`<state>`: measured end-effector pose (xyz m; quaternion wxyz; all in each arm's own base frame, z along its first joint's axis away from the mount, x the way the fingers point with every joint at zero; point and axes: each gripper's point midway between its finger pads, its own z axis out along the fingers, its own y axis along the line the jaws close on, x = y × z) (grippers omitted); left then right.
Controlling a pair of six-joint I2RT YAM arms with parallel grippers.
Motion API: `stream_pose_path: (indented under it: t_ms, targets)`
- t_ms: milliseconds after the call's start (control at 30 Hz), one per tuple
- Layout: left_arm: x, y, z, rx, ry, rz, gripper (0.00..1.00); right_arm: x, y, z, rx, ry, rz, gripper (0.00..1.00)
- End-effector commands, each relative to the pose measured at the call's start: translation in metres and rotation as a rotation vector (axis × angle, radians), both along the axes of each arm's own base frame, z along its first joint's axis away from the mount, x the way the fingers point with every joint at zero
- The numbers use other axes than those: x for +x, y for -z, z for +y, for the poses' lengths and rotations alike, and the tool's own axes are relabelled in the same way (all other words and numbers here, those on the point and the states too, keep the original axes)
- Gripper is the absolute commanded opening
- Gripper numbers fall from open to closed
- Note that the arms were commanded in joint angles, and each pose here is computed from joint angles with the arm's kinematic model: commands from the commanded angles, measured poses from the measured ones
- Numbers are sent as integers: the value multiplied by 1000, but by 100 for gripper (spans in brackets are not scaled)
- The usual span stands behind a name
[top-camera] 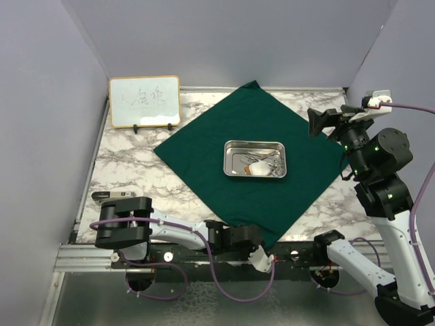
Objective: Prepare the surgical pack
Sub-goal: Pack the surgical kit at the center of the board.
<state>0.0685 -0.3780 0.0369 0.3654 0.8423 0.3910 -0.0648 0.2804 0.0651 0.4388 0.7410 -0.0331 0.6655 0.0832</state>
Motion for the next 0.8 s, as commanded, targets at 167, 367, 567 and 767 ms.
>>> stream_pose_path:
  t_ms: [167,367,567,767]
  targets:
    - [43,-69,-18,-331,-335,310,0,-7,-19,-1,15,-5,-46,100]
    - [82,-106,-19,-505,-454,549,0,-7,-24,0,23,-11,-56,100]
    - [149,-121,-17,-567,-609,542,0,-3,-20,0,22,-7,-44,100]
    - [213,-119,-22,-536,-691,571,0,2,-16,3,17,-13,-30,100]
